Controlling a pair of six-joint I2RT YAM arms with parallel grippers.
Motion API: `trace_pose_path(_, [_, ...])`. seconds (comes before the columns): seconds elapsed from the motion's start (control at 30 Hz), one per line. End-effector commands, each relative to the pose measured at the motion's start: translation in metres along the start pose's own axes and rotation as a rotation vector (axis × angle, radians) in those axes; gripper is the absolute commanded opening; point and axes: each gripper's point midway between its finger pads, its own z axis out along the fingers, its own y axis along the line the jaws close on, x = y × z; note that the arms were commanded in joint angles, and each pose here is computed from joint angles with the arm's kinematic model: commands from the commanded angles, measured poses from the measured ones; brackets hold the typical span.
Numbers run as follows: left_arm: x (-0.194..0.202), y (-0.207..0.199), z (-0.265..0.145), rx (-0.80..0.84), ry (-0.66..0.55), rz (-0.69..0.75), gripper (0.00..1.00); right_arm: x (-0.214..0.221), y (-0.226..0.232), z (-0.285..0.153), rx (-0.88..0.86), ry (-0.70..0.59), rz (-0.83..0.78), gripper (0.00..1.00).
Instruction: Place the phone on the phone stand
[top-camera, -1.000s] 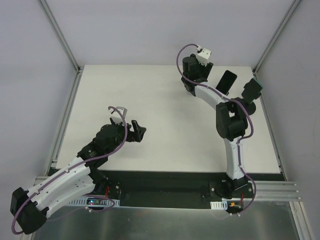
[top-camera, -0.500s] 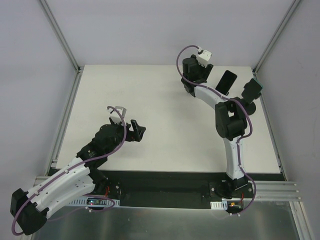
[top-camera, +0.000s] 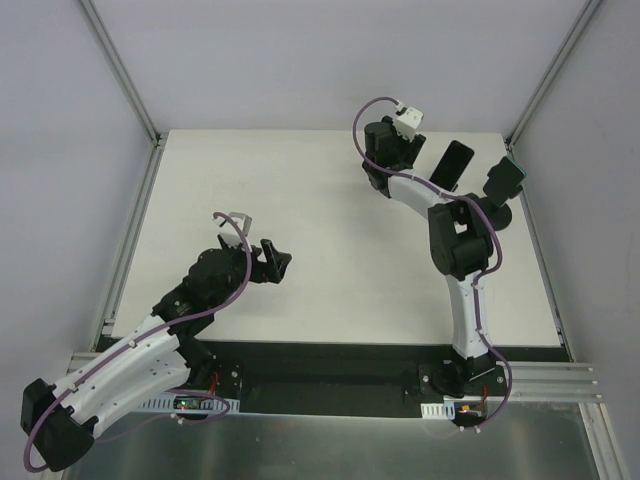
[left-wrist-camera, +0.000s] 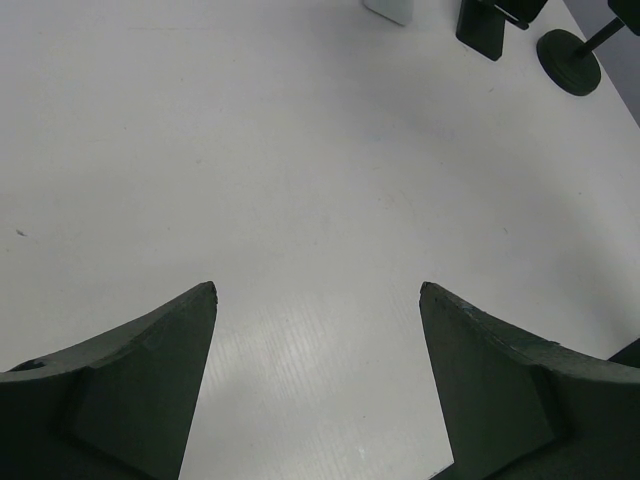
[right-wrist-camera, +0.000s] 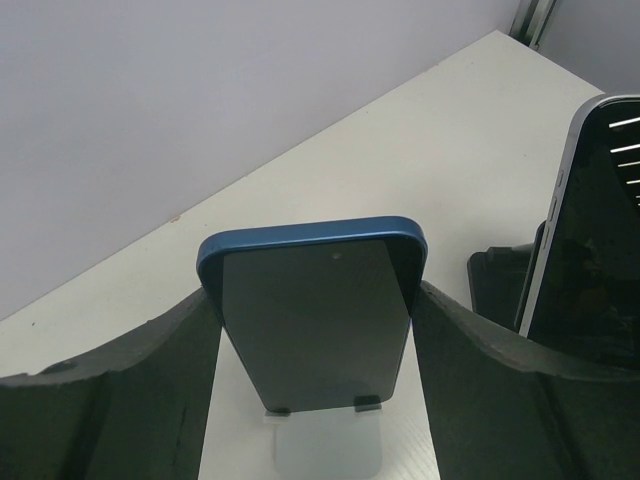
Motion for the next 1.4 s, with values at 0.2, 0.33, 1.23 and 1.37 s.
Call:
trace_pose_path(0.2, [-0.016,-0.005,-0.004,0.018,-0.043,-0.013,0.81,-0.014,0.01,-0.001,-0.043,-0.029,0.055,0.59])
trace_pose_path(0.33, [-0.016,-0.005,-0.007,0.02,-0.046,-0.04,0.81,-0.018,0.009,-0.005,-0.06,-0.014,0.025,0.92])
trace_pose_path(1.23, [0.004,-0.059,-0.055,0.273,0.148,-0.33,0.82,0.039,-0.094,-0.315,-0.823,0.561,-0.564,0.96])
trace_pose_path(1.37, [0.002,-0.069,-0.065,0.334,0.161,-0.332,0.82,0.057,-0.131,-0.378,-1.131,0.677,-0.479,0.96])
